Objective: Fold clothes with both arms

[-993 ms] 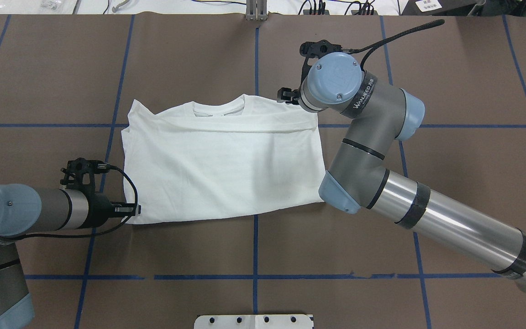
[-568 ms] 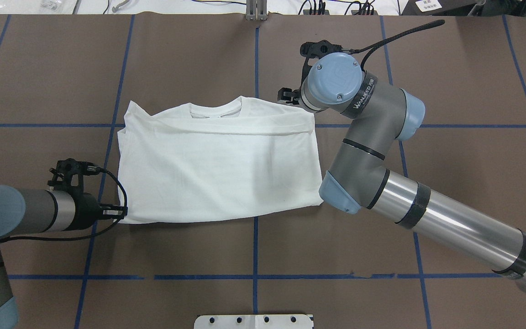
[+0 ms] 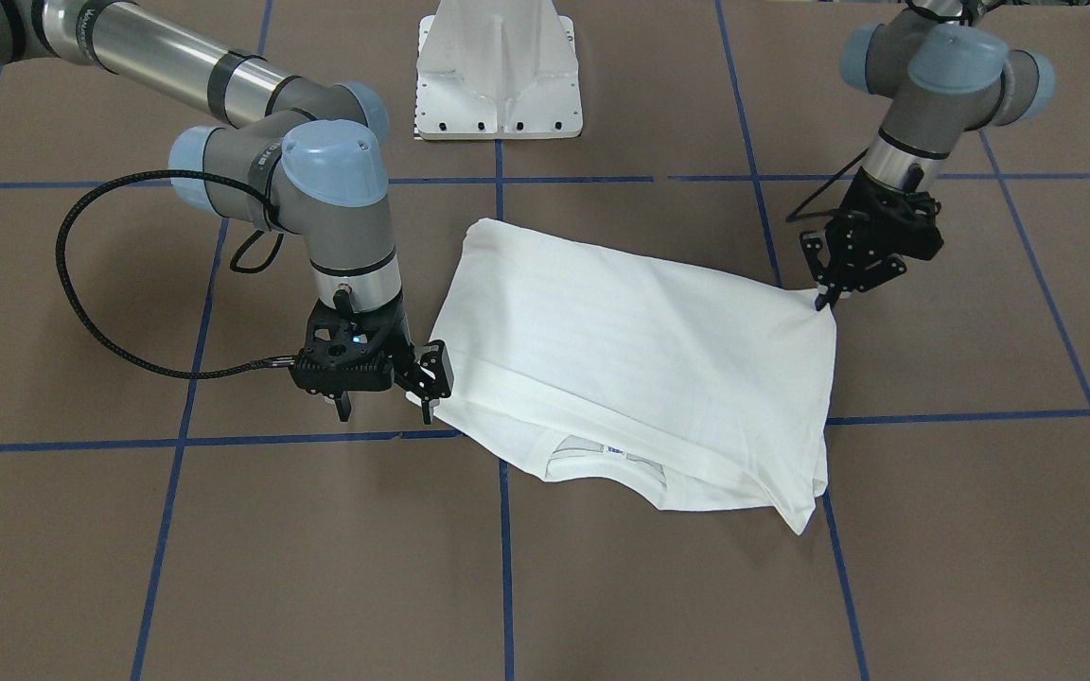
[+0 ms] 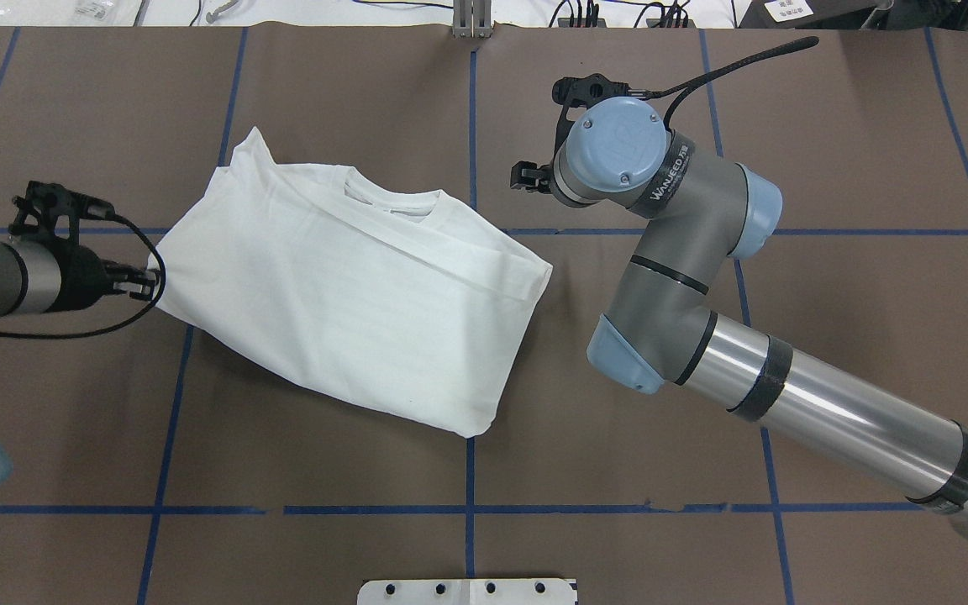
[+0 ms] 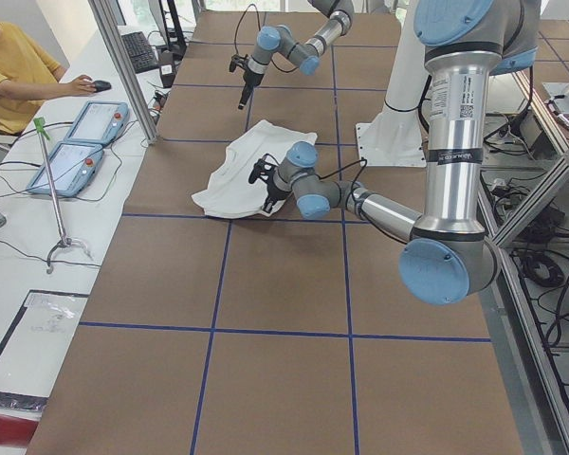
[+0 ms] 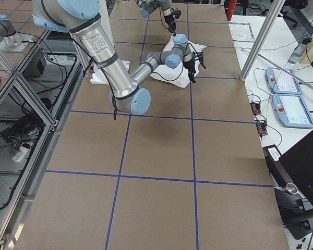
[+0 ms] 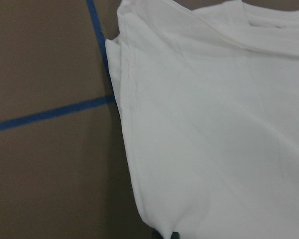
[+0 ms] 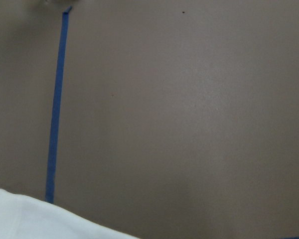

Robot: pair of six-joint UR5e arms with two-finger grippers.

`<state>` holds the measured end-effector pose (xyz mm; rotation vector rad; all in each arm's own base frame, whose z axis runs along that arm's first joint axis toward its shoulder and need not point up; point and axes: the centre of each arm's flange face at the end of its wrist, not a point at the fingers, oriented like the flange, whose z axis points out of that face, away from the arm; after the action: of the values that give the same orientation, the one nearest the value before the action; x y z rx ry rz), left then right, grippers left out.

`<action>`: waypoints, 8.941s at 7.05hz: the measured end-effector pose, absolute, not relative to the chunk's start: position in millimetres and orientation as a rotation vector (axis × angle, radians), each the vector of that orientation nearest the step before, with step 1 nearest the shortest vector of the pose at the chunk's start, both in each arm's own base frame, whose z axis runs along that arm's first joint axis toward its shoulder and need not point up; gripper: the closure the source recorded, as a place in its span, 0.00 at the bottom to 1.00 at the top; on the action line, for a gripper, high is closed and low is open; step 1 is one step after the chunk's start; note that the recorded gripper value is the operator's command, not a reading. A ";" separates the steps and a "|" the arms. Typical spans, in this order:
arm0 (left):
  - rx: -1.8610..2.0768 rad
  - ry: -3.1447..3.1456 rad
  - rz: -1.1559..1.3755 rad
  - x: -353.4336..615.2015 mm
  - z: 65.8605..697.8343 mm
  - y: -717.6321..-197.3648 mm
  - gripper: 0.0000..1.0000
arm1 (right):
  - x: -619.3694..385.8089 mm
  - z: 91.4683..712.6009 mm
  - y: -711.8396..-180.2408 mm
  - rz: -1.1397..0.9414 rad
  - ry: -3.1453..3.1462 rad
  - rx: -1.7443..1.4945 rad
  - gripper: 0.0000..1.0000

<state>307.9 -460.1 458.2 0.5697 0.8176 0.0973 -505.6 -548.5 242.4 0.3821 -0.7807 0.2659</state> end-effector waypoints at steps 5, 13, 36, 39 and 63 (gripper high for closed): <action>0.606 0.608 0.058 337.0 430.5 -720.5 0.01 | -507.4 235.2 -546.8 0.273 -0.793 0.382 0.00; 0.683 0.691 0.094 312.3 426.2 -674.3 0.00 | -664.3 171.9 -551.9 0.305 -0.885 0.420 0.34; 0.681 0.699 0.103 303.4 436.3 -655.6 0.00 | -554.6 246.4 -365.5 0.138 -0.782 0.447 0.00; 0.682 0.699 0.104 303.3 435.5 -655.4 0.00 | -572.8 191.7 -382.7 0.113 -0.812 0.341 0.00; 0.653 0.754 0.137 303.9 433.0 -644.5 0.00 | -544.6 246.4 -537.4 0.024 -0.407 0.276 0.00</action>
<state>303.9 -644.5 433.0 0.6527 0.7544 0.1367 -544.6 -537.4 246.4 0.2763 -0.4071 0.0241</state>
